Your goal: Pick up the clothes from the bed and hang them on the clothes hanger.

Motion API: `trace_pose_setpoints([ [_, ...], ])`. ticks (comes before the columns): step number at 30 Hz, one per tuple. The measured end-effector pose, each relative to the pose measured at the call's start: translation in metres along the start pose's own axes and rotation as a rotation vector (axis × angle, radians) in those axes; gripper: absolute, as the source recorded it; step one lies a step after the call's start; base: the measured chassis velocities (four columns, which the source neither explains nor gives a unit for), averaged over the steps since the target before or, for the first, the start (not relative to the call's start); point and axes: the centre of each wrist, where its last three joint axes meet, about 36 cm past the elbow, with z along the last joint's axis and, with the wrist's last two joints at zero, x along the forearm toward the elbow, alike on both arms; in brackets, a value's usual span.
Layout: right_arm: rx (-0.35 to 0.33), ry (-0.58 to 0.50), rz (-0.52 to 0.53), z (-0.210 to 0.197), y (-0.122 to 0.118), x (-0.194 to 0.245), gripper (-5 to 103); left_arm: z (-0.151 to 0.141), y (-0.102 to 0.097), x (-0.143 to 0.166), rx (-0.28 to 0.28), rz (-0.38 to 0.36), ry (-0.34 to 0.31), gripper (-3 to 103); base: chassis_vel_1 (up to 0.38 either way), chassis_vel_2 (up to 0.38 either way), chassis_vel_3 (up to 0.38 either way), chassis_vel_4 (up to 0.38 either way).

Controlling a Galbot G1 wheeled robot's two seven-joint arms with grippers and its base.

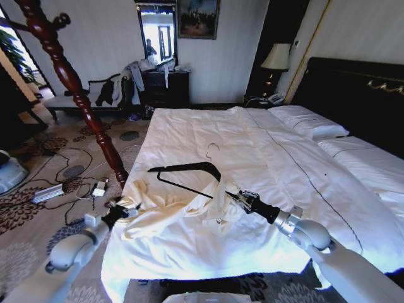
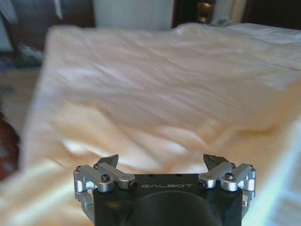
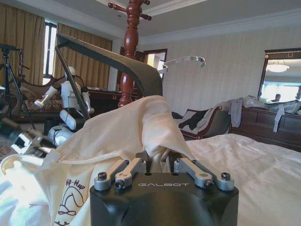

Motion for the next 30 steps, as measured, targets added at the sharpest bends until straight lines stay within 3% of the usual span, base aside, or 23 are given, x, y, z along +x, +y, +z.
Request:
trace_pose_setpoints([
  [6, 0.002, 0.003, 0.006, 0.000, -0.001, 0.002, 18, 0.019, -0.018, -0.005, 0.055, 0.030, 0.041, 103, 0.000, 0.000, 0.000, 0.000],
  [9, 0.002, 0.004, 0.007, 0.000, -0.001, 0.002, 18, 0.022, -0.021, -0.006, 0.058, 0.037, 0.043, 96, 0.000, 0.000, 0.000, 0.000],
  [17, 0.003, 0.007, 0.008, 0.001, 0.000, 0.003, 18, 0.023, -0.028, -0.007, 0.064, 0.063, 0.012, 64, 0.000, 0.000, 0.000, 0.000],
  [18, 0.003, 0.007, 0.008, 0.001, 0.000, 0.003, 18, 0.023, -0.028, -0.007, 0.064, 0.063, 0.012, 64, 0.000, 0.000, 0.000, 0.000],
  [20, 0.004, 0.007, 0.008, 0.001, 0.000, 0.003, 18, 0.023, -0.029, -0.007, 0.064, 0.072, -0.001, 52, 0.000, 0.000, 0.000, 0.000],
  [22, 0.004, 0.007, 0.007, 0.001, 0.000, 0.002, 18, 0.023, -0.029, -0.007, 0.064, 0.075, -0.006, 52, 0.000, 0.000, 0.000, 0.000],
  [25, 0.004, 0.009, 0.007, 0.002, 0.001, 0.003, 18, 0.021, -0.029, -0.009, 0.070, 0.085, -0.025, 36, 0.000, 0.000, 0.000, 0.000],
  [27, 0.004, 0.010, 0.007, 0.002, 0.001, 0.003, 18, 0.021, -0.029, -0.009, 0.069, 0.086, -0.026, 36, 0.000, 0.000, 0.000, 0.000],
  [29, 0.006, 0.010, 0.006, 0.001, 0.001, 0.003, 18, 0.023, -0.028, -0.011, 0.051, 0.084, -0.028, 19, 0.000, 0.000, 0.000, 0.000],
  [30, 0.007, 0.010, 0.006, 0.001, 0.001, 0.003, 18, 0.023, -0.028, -0.011, 0.049, 0.083, -0.028, 19, 0.000, 0.000, 0.000, 0.000],
])
